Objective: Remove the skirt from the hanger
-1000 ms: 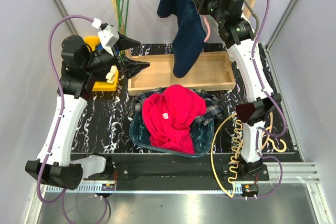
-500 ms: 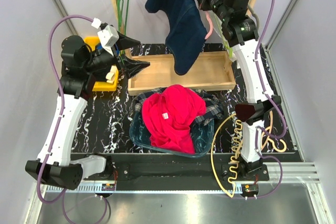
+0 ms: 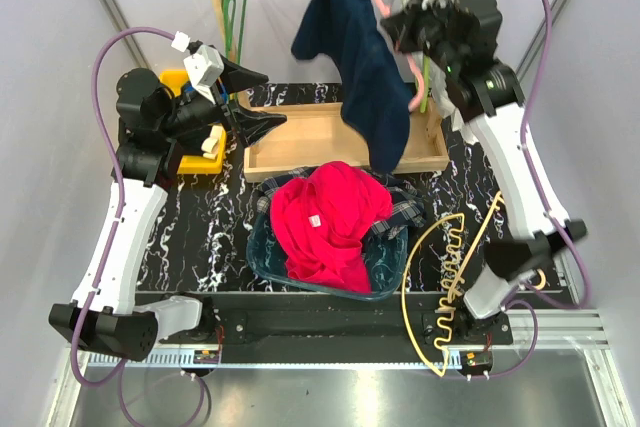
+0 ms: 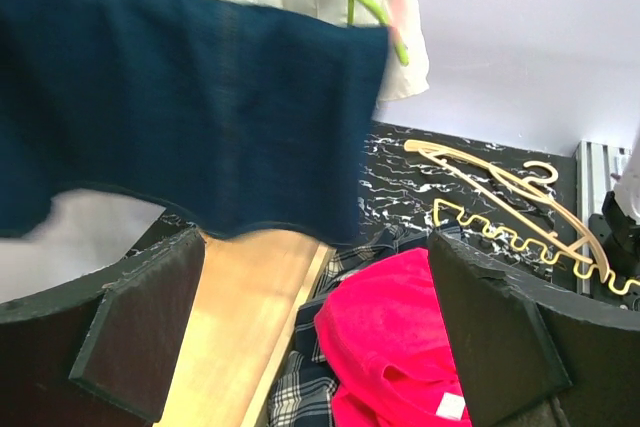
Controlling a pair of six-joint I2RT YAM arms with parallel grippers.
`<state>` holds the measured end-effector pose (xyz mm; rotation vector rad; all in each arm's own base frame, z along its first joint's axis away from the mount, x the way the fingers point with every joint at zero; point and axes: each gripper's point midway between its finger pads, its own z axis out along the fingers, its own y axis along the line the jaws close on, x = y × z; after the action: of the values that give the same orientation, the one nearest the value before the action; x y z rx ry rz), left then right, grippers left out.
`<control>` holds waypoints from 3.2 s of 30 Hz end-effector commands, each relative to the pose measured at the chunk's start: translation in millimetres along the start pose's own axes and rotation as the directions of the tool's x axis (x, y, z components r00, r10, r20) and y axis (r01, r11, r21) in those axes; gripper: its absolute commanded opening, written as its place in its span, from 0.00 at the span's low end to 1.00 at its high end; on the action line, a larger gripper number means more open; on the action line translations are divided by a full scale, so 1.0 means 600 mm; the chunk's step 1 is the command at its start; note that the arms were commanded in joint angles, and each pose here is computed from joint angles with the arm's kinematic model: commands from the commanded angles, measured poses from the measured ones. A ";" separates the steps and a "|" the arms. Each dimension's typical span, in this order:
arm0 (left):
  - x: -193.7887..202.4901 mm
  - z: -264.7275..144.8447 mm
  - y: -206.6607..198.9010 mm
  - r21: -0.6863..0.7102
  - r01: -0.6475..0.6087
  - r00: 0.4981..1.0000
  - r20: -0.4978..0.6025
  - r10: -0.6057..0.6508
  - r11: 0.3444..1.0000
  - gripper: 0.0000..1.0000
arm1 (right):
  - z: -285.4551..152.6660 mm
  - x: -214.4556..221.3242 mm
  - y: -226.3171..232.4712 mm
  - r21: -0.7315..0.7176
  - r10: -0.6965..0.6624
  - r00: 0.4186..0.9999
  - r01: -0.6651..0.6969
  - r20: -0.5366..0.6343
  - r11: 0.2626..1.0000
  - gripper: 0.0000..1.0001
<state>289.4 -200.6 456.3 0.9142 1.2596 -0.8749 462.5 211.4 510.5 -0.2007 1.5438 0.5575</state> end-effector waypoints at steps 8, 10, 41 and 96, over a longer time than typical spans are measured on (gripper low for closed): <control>0.006 0.007 0.027 -0.033 -0.063 0.998 0.018 0.064 0.997 0.99 | -0.210 -0.063 0.123 -0.178 0.051 0.994 -0.033 0.096 0.984 0.00; 0.004 0.009 0.044 -0.061 -0.102 0.994 0.027 0.104 0.993 0.99 | -0.235 -0.072 0.138 -0.218 0.069 0.994 -0.049 0.085 0.975 0.00; -0.057 0.027 -0.068 0.438 0.131 0.983 0.058 -0.174 0.889 0.99 | -0.338 -0.106 0.181 -0.316 0.171 0.985 -0.155 0.025 0.936 0.00; -0.041 0.058 -0.091 0.555 0.175 0.982 -0.037 -0.186 0.813 0.00 | -0.343 -0.073 0.169 -0.287 0.172 0.985 -0.165 -0.003 0.943 0.00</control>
<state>275.9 -261.6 452.5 1.0934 1.1653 -1.4822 237.3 209.0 547.9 -0.2933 1.5867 1.0023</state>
